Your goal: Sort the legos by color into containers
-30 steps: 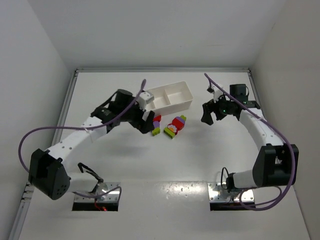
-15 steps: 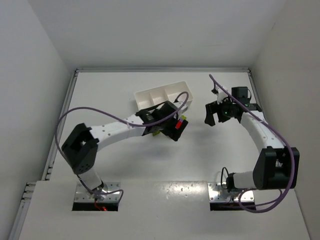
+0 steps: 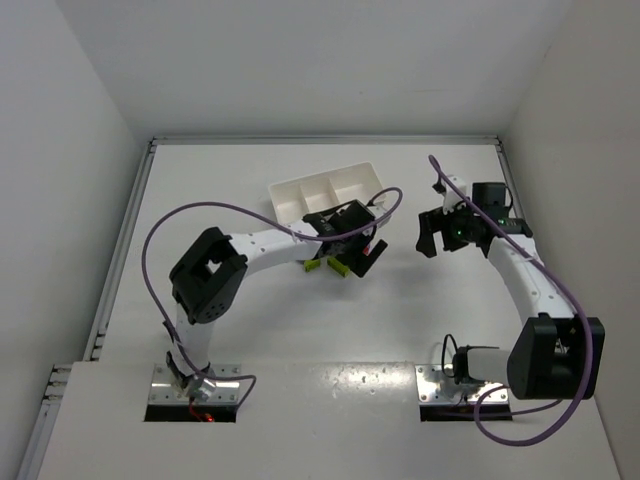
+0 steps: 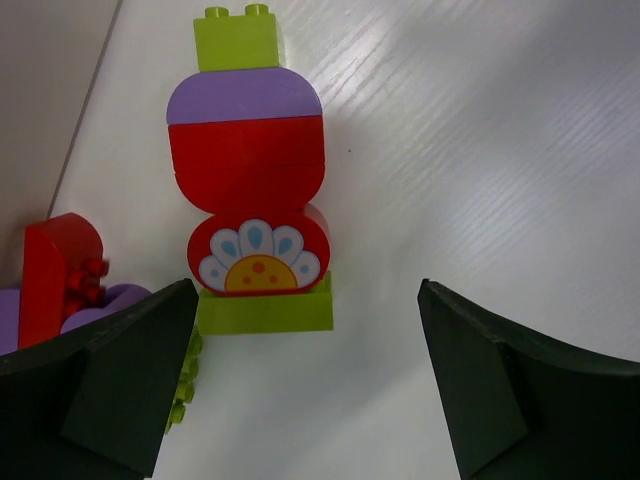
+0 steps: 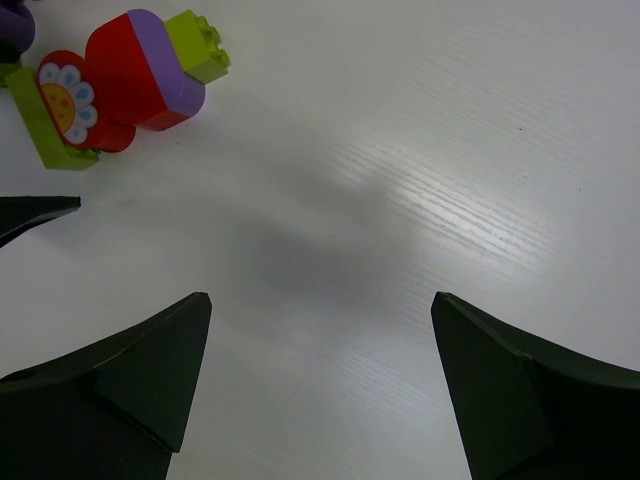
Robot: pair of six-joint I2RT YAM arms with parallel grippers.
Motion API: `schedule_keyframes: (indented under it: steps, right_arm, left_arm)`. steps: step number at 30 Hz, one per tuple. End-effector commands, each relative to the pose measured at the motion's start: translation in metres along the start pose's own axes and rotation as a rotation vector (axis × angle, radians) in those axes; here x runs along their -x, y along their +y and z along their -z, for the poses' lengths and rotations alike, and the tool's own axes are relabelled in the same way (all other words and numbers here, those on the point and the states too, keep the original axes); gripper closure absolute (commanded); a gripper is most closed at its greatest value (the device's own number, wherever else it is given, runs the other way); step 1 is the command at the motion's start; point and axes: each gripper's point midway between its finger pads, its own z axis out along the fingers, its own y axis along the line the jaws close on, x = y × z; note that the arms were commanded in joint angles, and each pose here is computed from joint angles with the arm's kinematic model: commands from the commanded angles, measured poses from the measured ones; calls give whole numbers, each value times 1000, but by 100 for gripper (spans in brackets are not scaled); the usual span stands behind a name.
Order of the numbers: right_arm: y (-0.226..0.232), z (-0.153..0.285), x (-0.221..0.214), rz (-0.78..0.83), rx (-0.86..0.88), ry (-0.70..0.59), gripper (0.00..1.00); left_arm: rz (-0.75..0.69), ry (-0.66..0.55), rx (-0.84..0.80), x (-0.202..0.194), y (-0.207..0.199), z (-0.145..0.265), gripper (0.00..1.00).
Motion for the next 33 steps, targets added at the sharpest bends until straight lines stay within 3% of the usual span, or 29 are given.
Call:
schedule_keyframes:
  steps: [1, 9, 24, 33]
  right_arm:
    - [-2, 5, 9, -2, -7, -44, 8]
    - [-3, 2, 6, -23, 13, -37, 8]
    - [-8, -6, 5, -36, 20, -27, 8]
    - [-8, -8, 4, -39, 23, -19, 8]
  left_arm:
    - [-32, -32, -4, 17, 9, -5, 0]
    - [-44, 28, 45, 2, 41, -25, 0]
    - [-44, 9, -85, 13, 22, -37, 0]
    - [-54, 55, -93, -3, 21, -46, 12]
